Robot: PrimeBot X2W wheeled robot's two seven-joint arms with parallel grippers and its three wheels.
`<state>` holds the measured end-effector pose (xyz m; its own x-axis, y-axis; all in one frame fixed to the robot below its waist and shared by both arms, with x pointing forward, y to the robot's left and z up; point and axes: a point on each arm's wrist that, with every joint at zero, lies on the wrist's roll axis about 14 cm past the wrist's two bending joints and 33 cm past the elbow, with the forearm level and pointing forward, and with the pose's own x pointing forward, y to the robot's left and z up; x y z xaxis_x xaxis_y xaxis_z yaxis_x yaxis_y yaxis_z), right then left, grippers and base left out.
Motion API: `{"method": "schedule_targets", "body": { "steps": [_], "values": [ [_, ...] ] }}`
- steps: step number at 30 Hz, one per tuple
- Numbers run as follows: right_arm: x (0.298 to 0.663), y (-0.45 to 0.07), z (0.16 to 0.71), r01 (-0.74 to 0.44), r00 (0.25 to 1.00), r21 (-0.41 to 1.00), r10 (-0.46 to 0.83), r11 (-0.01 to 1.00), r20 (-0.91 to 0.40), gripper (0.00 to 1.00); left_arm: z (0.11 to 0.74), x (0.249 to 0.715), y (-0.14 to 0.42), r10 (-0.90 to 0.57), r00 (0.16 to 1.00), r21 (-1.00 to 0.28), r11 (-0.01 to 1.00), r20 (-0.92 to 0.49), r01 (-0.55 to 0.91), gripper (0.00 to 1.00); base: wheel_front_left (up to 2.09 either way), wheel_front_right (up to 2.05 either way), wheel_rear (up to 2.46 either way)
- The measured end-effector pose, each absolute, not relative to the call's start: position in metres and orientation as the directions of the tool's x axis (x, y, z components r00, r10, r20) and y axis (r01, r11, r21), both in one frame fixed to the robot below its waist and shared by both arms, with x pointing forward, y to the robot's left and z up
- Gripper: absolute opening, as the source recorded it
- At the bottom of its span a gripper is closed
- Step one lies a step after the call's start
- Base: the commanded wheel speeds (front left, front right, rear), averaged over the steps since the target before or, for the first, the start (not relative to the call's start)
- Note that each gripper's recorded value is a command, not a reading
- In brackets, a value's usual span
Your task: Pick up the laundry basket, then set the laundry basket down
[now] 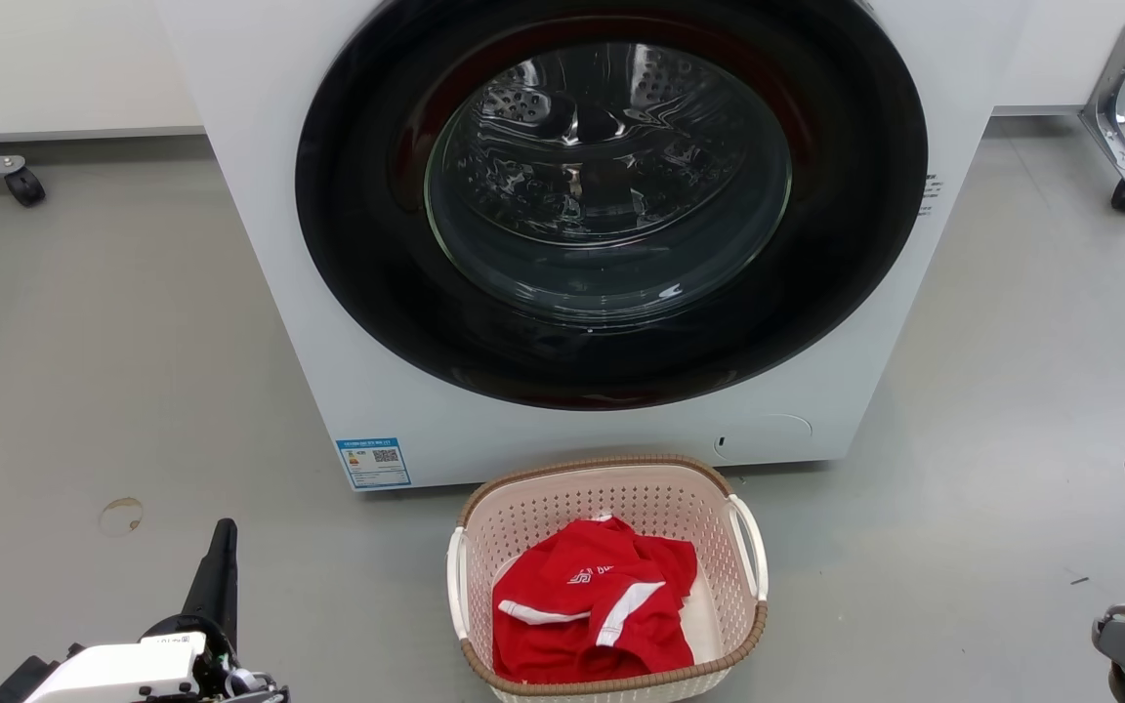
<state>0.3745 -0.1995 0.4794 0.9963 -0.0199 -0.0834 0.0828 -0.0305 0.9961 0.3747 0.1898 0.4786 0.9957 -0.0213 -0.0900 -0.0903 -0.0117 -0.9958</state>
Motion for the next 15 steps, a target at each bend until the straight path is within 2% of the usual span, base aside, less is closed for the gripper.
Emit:
{"method": "schedule_targets", "body": {
  "steps": [15],
  "values": [
    [0.3744,-0.1999,0.4793,0.083,0.996,0.996,-0.021,-0.03,-0.083,0.0,0.4786,0.3747,0.1901,-0.019,0.996,-0.996,-0.013,-0.09,-0.09,0.0,0.0,0.0,0.0]
  ]
}}
